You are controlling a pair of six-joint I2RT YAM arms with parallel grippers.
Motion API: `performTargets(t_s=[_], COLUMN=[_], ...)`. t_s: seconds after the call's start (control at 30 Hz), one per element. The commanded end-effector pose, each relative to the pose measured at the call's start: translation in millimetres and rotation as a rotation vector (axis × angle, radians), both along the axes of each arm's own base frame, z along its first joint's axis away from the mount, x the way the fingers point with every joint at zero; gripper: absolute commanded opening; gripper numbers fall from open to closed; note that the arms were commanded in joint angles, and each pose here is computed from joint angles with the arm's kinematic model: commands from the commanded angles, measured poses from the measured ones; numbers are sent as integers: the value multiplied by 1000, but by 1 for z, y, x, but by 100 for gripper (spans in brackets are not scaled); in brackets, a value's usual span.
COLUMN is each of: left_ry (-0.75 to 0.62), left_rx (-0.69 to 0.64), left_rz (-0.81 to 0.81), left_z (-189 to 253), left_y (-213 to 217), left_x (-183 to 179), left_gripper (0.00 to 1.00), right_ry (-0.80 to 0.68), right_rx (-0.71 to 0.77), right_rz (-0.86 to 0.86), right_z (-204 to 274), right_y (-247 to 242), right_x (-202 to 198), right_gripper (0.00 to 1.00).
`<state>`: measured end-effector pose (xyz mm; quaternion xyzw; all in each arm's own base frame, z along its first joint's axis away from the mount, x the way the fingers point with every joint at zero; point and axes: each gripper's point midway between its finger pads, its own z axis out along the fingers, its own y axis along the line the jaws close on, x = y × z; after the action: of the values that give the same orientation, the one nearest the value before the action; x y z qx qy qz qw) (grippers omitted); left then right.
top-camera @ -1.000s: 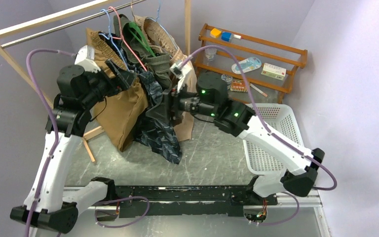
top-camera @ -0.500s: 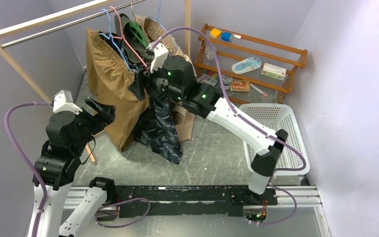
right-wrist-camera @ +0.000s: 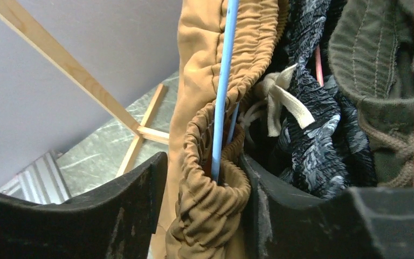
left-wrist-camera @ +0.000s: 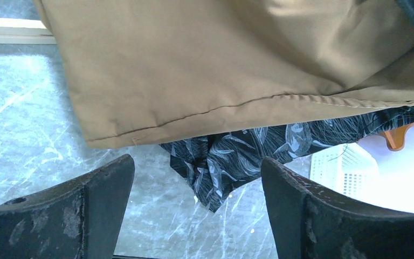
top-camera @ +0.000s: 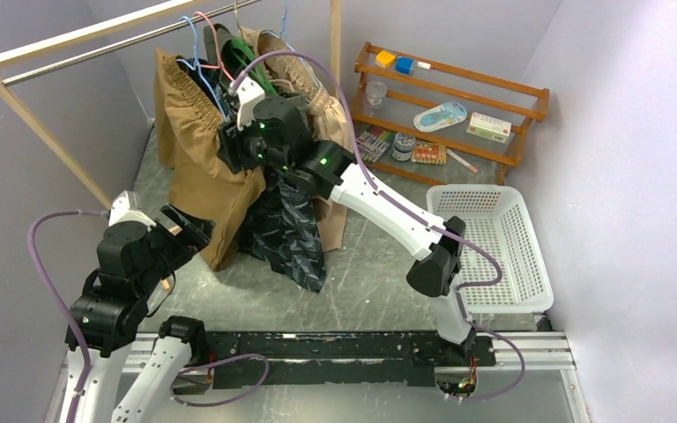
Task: Remove the shorts from the hanger
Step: Pick up the hanger from the clothes rod.
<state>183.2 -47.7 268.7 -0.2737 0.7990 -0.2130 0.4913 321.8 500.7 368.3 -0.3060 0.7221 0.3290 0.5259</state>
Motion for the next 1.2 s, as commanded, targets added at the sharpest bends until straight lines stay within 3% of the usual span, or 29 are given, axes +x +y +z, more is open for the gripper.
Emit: performTargets(t_s=[0.0, 0.1, 0.17, 0.4, 0.63, 0.77, 1.17], left_ry=[9, -1, -17, 25, 9, 16, 23], left_rx=[-19, -13, 15, 54, 14, 14, 11], left_rz=[-19, -35, -73, -43, -37, -31, -2], left_z=[2, 5, 9, 5, -1, -2, -1], left_y=[-5, -7, -10, -2, -5, -4, 0], left_x=[-4, -1, 2, 1, 1, 2, 1], left_gripper=[90, 90, 89, 90, 90, 91, 92], right_ry=[-42, -52, -58, -116, -185, -309, -461], right_rx=[-35, -39, -18, 99, 228, 316, 356], right_rz=[-43, -53, -44, -75, -210, -247, -343], right_z=[-5, -7, 1, 49, 62, 71, 62], right_y=[0, 1, 3, -5, -25, -22, -10], right_x=[10, 14, 13, 8, 10, -2, 6], right_gripper=[55, 46, 29, 1, 0, 0, 0])
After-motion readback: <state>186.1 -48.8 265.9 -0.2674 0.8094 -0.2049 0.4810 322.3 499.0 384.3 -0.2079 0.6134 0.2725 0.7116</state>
